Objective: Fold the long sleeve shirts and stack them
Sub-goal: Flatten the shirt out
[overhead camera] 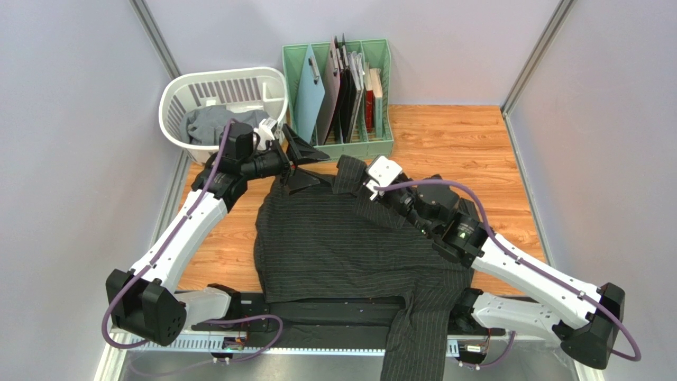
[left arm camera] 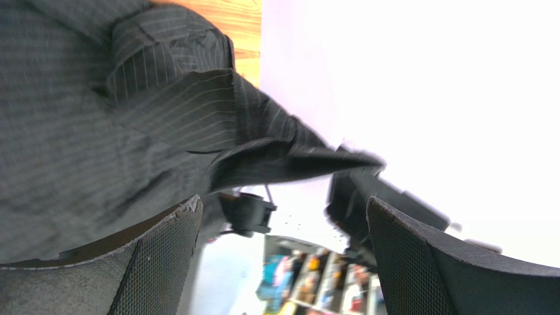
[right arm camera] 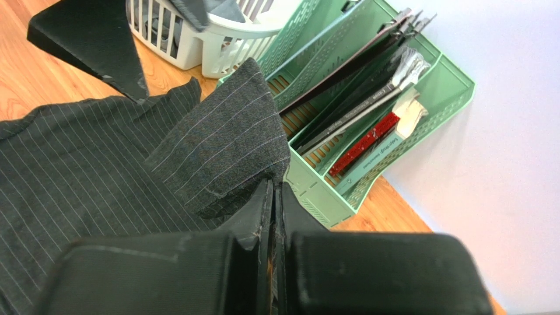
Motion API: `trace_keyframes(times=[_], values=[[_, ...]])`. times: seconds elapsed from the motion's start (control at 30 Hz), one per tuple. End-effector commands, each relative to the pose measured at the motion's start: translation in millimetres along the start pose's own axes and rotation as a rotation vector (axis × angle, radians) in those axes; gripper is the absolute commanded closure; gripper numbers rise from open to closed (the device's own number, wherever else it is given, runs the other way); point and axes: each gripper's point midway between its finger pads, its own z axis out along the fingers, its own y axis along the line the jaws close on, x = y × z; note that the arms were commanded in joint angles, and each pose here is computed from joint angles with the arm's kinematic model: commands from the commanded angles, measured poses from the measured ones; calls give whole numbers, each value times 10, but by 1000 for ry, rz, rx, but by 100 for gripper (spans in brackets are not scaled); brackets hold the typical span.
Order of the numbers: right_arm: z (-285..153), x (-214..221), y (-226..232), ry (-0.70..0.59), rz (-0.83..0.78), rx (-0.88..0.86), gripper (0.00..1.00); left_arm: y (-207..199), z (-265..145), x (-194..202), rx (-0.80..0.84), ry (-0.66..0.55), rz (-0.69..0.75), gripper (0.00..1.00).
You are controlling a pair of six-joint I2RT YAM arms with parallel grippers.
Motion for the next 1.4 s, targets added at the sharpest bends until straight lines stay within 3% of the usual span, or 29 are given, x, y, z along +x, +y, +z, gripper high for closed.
trace_keyframes(times=[0.0, 0.23, 0.43, 0.53, 0.57, 0.63, 0.67, 0.73, 0.77, 0.8, 0.87, 0.97, 1.0, 1.07, 1.2, 1.23, 1.37], values=[[44, -139, 18, -74, -119, 60, 100, 107, 13, 76, -84, 12, -269, 1], [104, -55, 407, -95, -274, -18, 100, 340, 110, 214, -152, 67, -410, 1], [133, 22, 634, -107, -350, -83, 100, 452, 141, 457, -189, 136, -390, 2], [108, 42, 744, -115, -366, -124, 100, 520, 142, 542, -195, 152, -366, 25], [89, 42, 793, -119, -370, -143, 100, 550, 144, 554, -191, 156, -344, 44], [56, 123, 894, -101, -387, -197, 100, 488, 139, 550, -159, 156, -296, 58], [32, 121, 914, -104, -387, -210, 100, 472, 144, 544, -137, 160, -256, 70], [11, 171, 961, -93, -387, -239, 100, 342, 145, 537, -70, 173, -181, 78], [-10, 164, 976, -93, -377, -254, 100, 286, 142, 523, -33, 171, -108, 97], [-45, 219, 1015, -69, -376, -284, 100, 269, 142, 524, -20, 173, -70, 100], [-110, 174, 1056, -58, -359, -340, 90, 234, 133, 494, -5, 161, -21, 100], [-304, 234, 1058, 21, -298, -411, 43, 116, 109, 485, 59, 169, 128, 100], [-440, 324, 1061, 72, -271, -453, 22, 96, 101, 485, 76, 173, 220, 100], [-588, 327, 1037, 90, -204, -520, 4, -46, 42, 491, 103, 200, 359, 100], [-792, 235, 804, 135, -21, -545, 0, -243, -44, 593, 191, 313, 728, 100], [-769, 278, 734, 162, 52, -549, 0, -369, -84, 629, 235, 322, 876, 100], [-679, 407, 622, 248, 248, -602, 0, -358, -234, 955, 273, 434, 1116, 100]])
